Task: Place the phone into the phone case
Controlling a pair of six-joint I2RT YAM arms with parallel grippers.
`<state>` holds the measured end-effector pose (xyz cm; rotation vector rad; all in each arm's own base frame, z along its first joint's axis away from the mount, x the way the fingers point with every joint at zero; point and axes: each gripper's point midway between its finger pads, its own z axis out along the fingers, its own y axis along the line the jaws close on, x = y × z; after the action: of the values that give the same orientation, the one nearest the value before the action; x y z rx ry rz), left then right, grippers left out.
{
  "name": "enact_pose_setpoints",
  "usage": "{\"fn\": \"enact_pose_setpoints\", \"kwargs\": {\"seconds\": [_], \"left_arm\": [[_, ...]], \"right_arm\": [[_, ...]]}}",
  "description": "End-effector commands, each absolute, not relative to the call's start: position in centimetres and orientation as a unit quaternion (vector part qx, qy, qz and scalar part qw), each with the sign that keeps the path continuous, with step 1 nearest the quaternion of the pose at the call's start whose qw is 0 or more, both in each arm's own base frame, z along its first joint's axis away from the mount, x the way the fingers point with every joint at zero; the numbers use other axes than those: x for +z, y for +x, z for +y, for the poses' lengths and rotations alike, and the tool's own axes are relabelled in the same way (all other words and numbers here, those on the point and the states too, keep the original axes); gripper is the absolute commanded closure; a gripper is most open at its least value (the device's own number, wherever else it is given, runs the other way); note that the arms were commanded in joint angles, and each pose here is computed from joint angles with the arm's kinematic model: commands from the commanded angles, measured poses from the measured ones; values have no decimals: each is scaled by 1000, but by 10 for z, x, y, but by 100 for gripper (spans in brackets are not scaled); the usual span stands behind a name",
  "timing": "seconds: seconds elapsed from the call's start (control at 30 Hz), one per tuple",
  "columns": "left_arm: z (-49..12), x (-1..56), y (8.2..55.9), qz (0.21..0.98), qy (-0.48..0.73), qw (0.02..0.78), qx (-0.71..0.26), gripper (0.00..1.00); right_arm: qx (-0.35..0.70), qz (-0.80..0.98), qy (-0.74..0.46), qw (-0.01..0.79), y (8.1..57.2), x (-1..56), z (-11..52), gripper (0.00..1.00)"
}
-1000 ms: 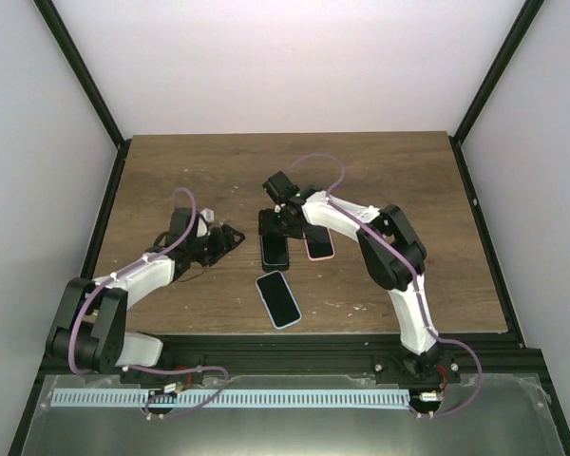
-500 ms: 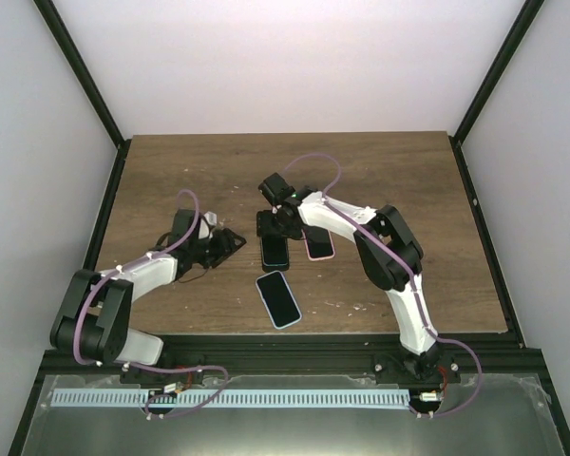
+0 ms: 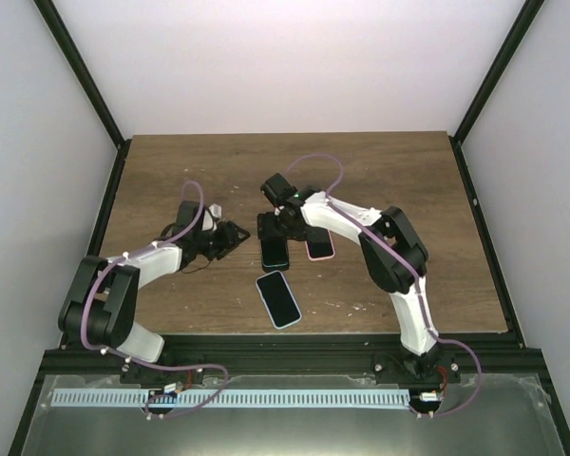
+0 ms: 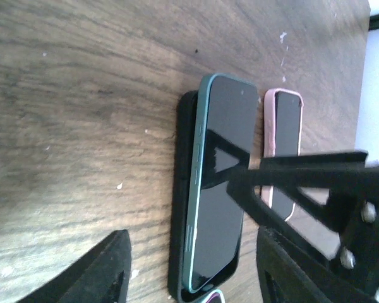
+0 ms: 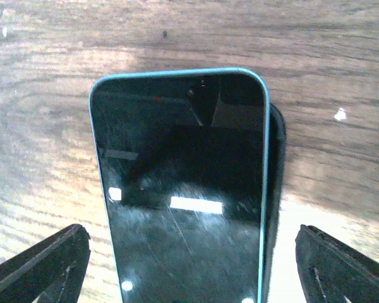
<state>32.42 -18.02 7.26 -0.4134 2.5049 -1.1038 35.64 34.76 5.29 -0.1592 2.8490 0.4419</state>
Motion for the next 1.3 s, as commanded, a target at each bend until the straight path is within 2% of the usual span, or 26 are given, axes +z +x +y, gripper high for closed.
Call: {"fn": "enact_pose_setpoints", "kwargs": {"seconds": [0.0, 0.1, 0.23, 0.3, 0.73, 0.97, 1.27], "left_arm": [[-190, 80, 341, 885, -120, 194, -407, 48], [-197, 82, 349, 879, -109, 192, -421, 58], [-203, 77, 359, 881, -98, 186, -425, 61], [-204, 70, 363, 886, -95, 180, -416, 61], [-227, 40, 363, 881, -71, 133, -448, 69], [-237, 26, 351, 900, -56, 116, -416, 77], [-256, 19, 344, 907, -36, 100, -407, 95]], "right_arm": [[168, 972, -58, 155, 354, 83, 336, 12], [194, 966, -53, 164, 354, 87, 326, 22], [245, 951, -70, 173, 349, 90, 328, 36], [269, 944, -77, 174, 345, 89, 331, 40], [292, 941, -61, 161, 356, 56, 321, 47], [306, 937, -68, 153, 352, 43, 324, 51], [329, 929, -67, 153, 352, 41, 328, 58]]}}
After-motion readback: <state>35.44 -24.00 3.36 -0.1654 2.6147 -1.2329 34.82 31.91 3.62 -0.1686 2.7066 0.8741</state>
